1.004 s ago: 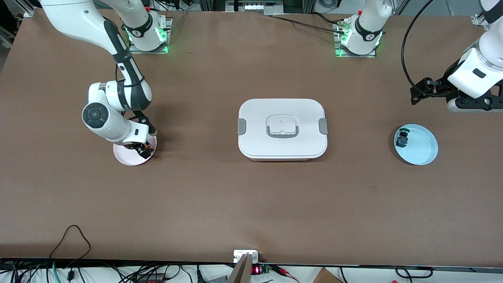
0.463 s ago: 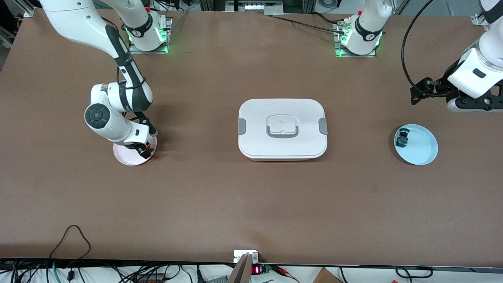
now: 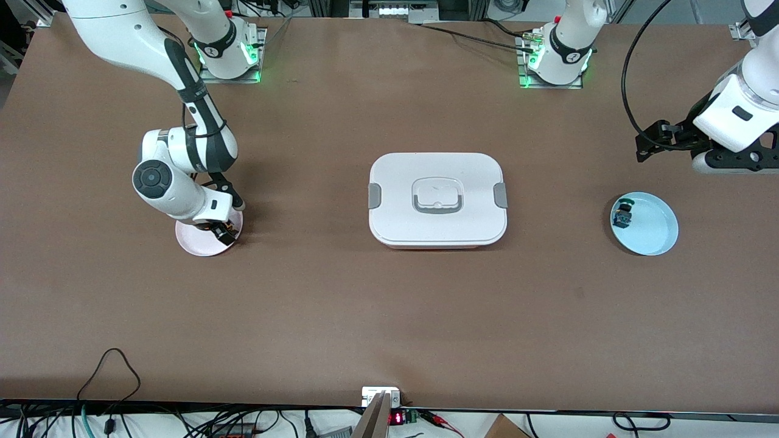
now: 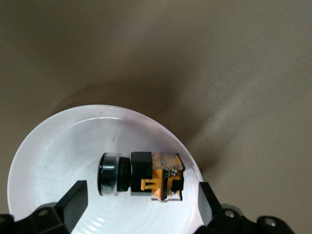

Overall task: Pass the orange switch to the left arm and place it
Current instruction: 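Close the right gripper on the orange switch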

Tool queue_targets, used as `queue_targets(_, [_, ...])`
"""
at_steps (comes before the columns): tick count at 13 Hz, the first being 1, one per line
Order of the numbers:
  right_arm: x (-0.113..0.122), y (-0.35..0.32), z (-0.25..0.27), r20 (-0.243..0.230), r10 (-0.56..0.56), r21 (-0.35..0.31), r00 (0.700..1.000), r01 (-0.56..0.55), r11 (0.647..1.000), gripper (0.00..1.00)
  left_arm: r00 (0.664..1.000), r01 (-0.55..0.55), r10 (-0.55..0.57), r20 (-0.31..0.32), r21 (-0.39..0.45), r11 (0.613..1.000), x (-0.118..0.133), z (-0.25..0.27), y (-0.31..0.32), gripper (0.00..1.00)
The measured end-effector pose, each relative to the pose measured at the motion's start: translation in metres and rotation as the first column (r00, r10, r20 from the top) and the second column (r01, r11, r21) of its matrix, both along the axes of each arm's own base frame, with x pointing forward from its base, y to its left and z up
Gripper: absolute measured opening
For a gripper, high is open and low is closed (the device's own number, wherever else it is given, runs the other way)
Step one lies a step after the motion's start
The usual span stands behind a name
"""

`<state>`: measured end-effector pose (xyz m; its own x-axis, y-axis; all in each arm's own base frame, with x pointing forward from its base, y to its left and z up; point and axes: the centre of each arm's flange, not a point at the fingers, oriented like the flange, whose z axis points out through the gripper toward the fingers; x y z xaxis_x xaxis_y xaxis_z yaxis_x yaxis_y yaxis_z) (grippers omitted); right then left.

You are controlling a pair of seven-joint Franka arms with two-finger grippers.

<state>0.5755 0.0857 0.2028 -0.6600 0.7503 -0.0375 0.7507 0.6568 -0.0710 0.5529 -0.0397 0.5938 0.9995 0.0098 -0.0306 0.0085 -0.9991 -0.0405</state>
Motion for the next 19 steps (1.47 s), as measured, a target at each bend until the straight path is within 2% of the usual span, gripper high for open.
queue_targets(19, [-0.0060, 0.0009, -0.0104, 0.000, -0.009, 0.004, 1.000, 0.009, 1.000, 1.00, 1.000, 0.000, 0.000, 0.000, 0.000, 1.000, 0.0000, 0.0000, 0.0000, 1.00])
